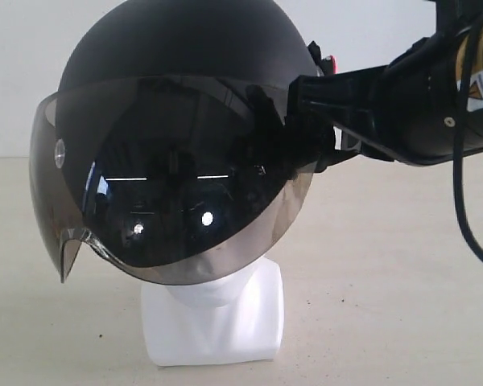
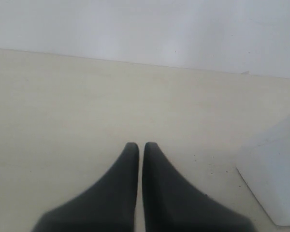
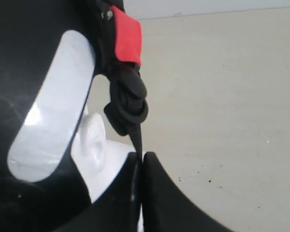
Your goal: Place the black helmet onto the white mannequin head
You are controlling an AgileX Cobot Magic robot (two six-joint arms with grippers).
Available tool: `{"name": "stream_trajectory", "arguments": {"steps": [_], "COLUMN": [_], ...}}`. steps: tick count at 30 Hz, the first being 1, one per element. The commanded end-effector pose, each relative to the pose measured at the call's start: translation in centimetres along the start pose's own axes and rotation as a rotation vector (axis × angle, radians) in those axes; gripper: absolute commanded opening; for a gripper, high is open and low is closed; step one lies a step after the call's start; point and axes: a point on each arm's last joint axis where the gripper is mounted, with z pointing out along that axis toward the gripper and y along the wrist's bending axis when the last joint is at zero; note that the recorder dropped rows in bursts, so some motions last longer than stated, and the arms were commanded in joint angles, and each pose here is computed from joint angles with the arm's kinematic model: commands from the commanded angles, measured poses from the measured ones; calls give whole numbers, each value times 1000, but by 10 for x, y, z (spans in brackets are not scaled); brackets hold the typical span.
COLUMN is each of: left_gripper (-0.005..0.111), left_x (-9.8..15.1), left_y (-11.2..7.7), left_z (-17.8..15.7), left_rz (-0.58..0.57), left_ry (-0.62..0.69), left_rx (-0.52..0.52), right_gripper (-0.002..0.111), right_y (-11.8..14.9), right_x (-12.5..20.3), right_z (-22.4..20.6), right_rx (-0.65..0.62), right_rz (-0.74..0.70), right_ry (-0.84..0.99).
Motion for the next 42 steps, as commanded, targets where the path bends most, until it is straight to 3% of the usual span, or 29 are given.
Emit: {"name": "stream_trajectory", "arguments": {"steps": [1,16,31,42], "left_gripper": [5,5,5,5], "left_x": [-2,-2,-2,-2], "left_y": [0,0,0,0], "left_z": [0,0,0,0], "left_rz": [0,0,0,0], "left_ry": [-9,-9,-9,-9], "left_rx": [-1,-1,-1,-1], "right_gripper": [0,0,0,0], "right_y": [-17,-27,-59,-60], "right_x": [15,10,-2,3], "right_z": [9,9,38,55], "right_rx": [128,214,176,197], "right_rz": [-21,-28,32,26], "right_ry": [52,-5,27,75]}}
